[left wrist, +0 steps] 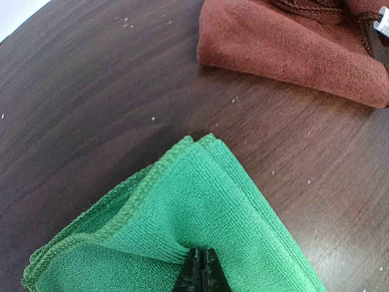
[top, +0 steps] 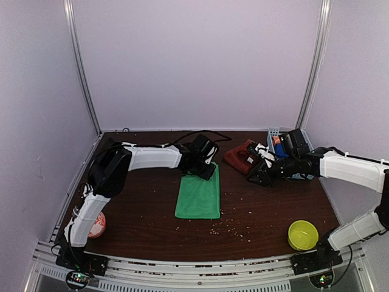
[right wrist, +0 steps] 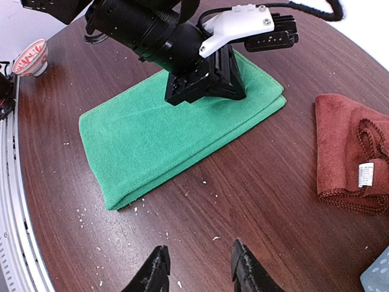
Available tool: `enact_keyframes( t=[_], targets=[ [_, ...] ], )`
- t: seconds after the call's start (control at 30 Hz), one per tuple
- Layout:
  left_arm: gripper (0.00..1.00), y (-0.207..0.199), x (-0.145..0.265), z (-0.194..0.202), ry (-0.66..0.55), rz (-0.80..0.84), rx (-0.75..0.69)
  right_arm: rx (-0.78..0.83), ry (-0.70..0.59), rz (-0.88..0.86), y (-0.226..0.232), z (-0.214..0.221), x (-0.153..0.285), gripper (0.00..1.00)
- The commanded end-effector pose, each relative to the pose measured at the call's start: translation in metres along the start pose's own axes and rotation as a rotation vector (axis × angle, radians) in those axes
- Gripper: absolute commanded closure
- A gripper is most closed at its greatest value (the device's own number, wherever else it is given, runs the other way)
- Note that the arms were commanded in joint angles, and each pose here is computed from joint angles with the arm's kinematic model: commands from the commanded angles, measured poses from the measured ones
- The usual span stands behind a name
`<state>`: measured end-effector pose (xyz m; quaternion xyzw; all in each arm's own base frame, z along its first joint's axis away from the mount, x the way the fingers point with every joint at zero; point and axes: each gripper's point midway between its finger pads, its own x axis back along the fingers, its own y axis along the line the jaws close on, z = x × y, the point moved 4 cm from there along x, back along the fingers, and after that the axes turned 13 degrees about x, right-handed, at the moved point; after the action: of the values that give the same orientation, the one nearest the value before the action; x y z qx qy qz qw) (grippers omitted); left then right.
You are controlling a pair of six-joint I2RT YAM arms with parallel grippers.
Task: Roll the towels
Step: Rotate the towel at the center of the board, then pick up the towel from the center of the board.
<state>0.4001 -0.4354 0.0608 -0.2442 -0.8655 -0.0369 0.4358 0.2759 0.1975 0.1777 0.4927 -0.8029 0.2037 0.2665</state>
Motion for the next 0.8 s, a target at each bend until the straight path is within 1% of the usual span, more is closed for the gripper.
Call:
enact_keyframes(
  t=[0.0,0.07,0.13,0.17,0.2,0.23,0.27,0.3,0.33,0.4,0.43,0.5,0.6,0.67,0.77],
  targets=[
    [1.0,-0.002,-0.006,0.0,0.006,0.013,-0.037,0.019,0.0,0.003,-0.004,-0.004,-0.001,0.64],
    [1.0,0.003,0.014,-0.015,-0.022,-0.016,-0.044,0.033,0.035,0.011,-0.007,-0.007,0.003,0.64],
    [0.98,0.004,0.048,-0.029,-0.067,-0.021,-0.072,0.056,0.058,0.002,-0.006,-0.01,0.007,0.64],
    [0.86,0.004,0.068,-0.033,-0.096,-0.012,-0.086,0.081,0.065,0.0,-0.002,-0.013,0.007,0.63],
    [0.71,0.008,0.087,-0.035,-0.122,-0.012,-0.089,0.121,0.074,-0.001,0.007,-0.016,0.005,0.63],
    [0.59,0.012,0.105,-0.032,-0.142,-0.01,-0.086,0.175,0.087,0.009,0.016,-0.019,0.001,0.61],
    [0.5,0.014,0.122,-0.027,-0.161,0.003,-0.088,0.232,0.104,0.014,0.029,-0.021,-0.006,0.6],
    [0.44,0.018,0.135,-0.016,-0.163,0.021,-0.093,0.297,0.122,0.019,0.044,-0.024,-0.013,0.58],
    [0.38,0.022,0.159,-0.011,-0.192,0.038,-0.088,0.331,0.14,0.003,0.055,-0.023,-0.02,0.58],
    [0.3,0.027,0.181,0.017,-0.2,0.073,-0.089,0.382,0.166,-0.039,0.074,-0.02,-0.033,0.56],
    [0.28,0.027,0.193,0.031,-0.217,0.096,-0.096,0.415,0.179,-0.057,0.081,-0.017,-0.039,0.55],
    [0.25,0.031,0.202,0.073,-0.219,0.132,-0.123,0.486,0.198,-0.064,0.094,-0.015,-0.05,0.51],
    [0.24,0.027,0.217,0.117,-0.209,0.19,-0.186,0.532,0.189,-0.089,0.109,-0.018,-0.067,0.5],
    [0.24,0.029,0.223,0.135,-0.203,0.184,-0.206,0.555,0.195,-0.097,0.117,-0.016,-0.08,0.49],
    [0.24,0.026,0.233,0.143,-0.204,0.203,-0.209,0.591,0.228,-0.103,0.124,-0.007,-0.102,0.48]
  ],
)
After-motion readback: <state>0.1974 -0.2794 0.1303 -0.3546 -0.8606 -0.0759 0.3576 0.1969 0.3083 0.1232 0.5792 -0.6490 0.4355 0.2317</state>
